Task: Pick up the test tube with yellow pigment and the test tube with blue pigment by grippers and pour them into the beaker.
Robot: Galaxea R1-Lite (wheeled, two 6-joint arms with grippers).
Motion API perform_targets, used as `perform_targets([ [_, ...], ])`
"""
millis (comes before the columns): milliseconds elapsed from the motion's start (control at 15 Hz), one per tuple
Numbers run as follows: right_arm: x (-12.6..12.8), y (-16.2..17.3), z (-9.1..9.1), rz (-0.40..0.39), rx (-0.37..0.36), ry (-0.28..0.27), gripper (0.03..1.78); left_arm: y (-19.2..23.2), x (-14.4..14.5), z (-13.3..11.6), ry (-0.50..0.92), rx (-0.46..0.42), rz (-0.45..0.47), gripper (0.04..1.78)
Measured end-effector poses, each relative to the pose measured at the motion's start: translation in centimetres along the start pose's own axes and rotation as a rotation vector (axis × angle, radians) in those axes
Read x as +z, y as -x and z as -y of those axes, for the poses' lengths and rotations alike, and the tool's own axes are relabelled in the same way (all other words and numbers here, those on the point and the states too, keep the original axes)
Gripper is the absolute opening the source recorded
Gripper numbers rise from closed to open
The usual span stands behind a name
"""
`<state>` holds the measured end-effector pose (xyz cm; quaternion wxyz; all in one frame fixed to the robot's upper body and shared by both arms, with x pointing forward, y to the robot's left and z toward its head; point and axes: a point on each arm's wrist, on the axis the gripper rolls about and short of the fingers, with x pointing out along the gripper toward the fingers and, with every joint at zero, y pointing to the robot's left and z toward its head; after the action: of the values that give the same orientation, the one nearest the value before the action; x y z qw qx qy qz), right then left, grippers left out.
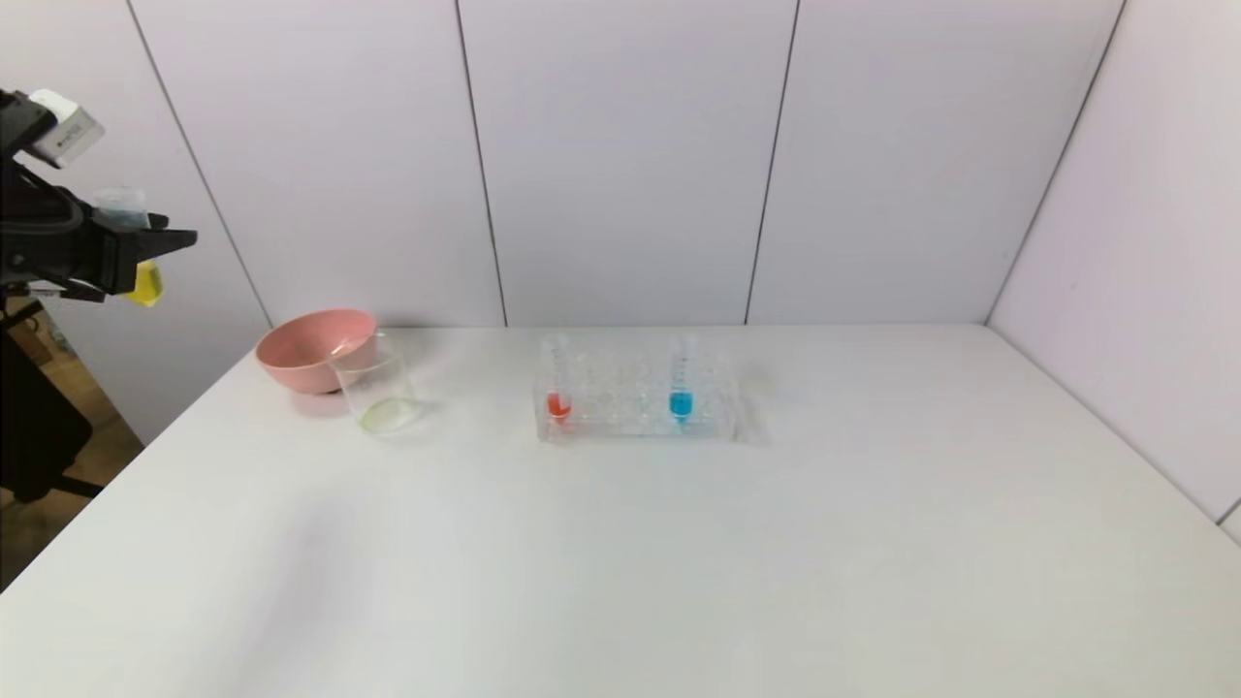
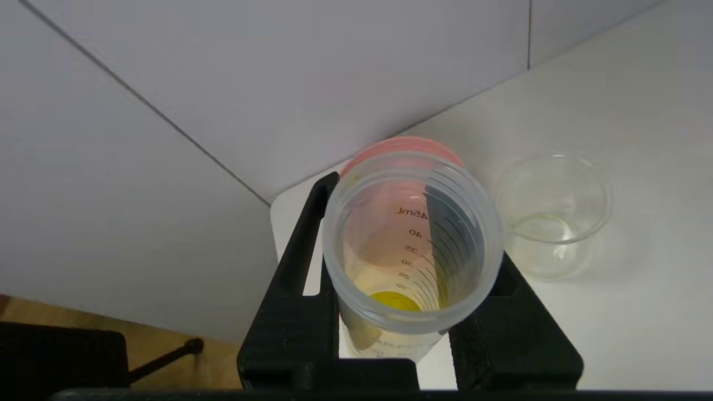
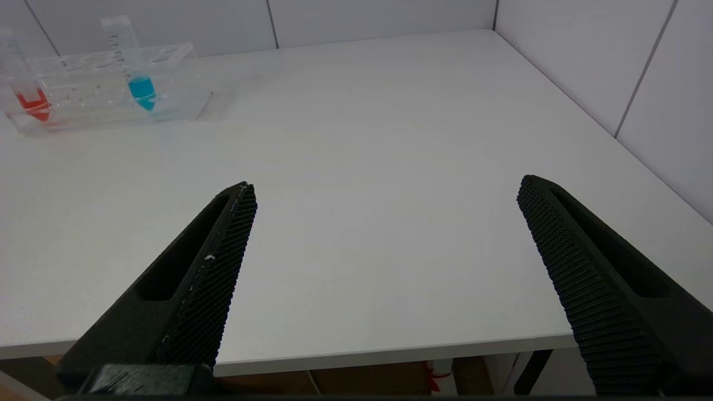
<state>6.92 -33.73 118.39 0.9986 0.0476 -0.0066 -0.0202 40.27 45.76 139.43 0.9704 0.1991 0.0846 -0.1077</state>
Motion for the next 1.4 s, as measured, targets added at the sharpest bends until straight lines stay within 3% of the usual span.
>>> perform_targets([
  [400, 0.0, 0.0, 0.0, 0.000, -0.001, 0.000, 1.71, -2.5, 0.0, -1.7, -0.155, -0.180, -0.042, 0.54],
  [667, 0.0, 0.0, 0.0, 0.000, -0.001, 0.000, 1.71, -3.4, 0.3, -2.2, -0.242, -0.271, -0.100, 0.54],
  [867, 0.0, 0.0, 0.0, 0.000, -0.001, 0.000, 1.71, -4.3, -1.0, -1.6, -0.308, -0.372, -0.172, 0.54],
  [1400, 0.0, 0.0, 0.0, 0.000, -0.001, 0.000, 1.71, -6.2, -1.9, -0.9, -0.539, -0.358, -0.280, 0.54],
])
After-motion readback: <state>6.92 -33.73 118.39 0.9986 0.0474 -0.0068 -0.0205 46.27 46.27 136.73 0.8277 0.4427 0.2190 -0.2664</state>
